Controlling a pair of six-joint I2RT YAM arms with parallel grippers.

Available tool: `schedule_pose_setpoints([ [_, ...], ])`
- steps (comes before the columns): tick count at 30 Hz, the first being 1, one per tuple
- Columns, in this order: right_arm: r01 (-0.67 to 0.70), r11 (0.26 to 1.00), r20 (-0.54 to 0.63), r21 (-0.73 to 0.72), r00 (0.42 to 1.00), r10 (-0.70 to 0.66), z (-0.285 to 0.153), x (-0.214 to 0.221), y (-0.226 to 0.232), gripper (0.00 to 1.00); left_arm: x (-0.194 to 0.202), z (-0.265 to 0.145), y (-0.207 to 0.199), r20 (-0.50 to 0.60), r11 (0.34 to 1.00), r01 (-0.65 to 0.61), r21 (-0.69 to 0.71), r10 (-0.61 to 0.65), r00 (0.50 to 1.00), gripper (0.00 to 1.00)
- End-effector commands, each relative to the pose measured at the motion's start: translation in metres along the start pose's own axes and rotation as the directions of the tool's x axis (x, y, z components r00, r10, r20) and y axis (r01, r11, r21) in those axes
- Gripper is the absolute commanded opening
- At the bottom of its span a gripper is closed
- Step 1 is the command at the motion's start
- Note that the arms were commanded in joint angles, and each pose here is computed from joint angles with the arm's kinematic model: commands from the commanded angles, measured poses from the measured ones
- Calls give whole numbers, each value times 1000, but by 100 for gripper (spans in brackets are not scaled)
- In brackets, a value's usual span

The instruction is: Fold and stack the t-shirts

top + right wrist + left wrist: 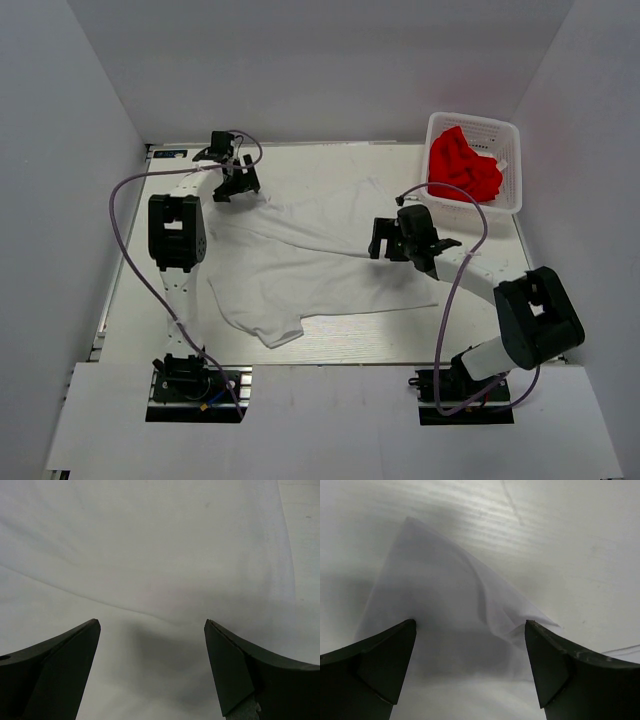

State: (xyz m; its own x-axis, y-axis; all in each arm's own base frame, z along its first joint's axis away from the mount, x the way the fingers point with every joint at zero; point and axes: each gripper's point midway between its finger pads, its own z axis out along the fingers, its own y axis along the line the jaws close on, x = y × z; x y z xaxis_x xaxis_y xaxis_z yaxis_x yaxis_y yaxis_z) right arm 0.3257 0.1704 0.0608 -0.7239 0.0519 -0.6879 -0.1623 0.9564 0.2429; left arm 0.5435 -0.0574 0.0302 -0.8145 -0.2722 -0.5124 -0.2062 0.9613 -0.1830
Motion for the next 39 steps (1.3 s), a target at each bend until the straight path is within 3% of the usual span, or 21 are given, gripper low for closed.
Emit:
schedule_pose_setpoints([
  [1,-6,1000,55,-24,998,8,5,-30,12,90,9,24,3,-43,1000,3,-31,-5,999,100],
  [8,17,999,80,-33,997,-15,7,-45,17,90,-32,76,-13,53,1000,-16,16,15,998,100],
  [12,57,997,104,-44,993,-53,7,-52,19,90,-80,73,-36,217,993,-56,101,33,976,100],
  [15,91,994,136,-59,987,-83,3,-59,23,90,-115,44,-47,322,989,-86,124,42,946,100],
  [16,96,992,141,-76,986,-85,2,-60,27,90,-140,18,-54,396,987,-92,135,31,918,100],
  [21,91,991,160,-100,984,-75,-5,-63,31,90,-192,-64,-77,542,972,-141,190,16,840,100],
  [23,68,993,169,-98,984,-51,-9,-63,30,90,-185,-89,-84,504,962,-159,224,25,863,100],
  [24,63,994,165,-92,985,-47,-9,-60,29,90,-188,-121,-85,520,960,-163,227,22,854,100],
  [25,53,995,166,-83,985,-39,-10,-60,27,90,-162,-112,-78,447,963,-142,228,26,894,100],
  [30,45,994,114,-101,993,-34,-10,-48,32,90,-76,-132,-49,289,986,24,164,-71,955,100],
  [31,83,989,110,-126,992,-69,-12,-45,40,90,-32,-115,-33,187,990,60,125,-83,979,100],
  [35,215,935,92,-280,976,-197,-24,-27,94,90,49,-129,-15,56,981,182,60,-185,981,100],
  [39,220,923,58,-314,975,-212,-18,-7,115,90,142,-126,3,-98,972,235,17,-232,968,100],
])
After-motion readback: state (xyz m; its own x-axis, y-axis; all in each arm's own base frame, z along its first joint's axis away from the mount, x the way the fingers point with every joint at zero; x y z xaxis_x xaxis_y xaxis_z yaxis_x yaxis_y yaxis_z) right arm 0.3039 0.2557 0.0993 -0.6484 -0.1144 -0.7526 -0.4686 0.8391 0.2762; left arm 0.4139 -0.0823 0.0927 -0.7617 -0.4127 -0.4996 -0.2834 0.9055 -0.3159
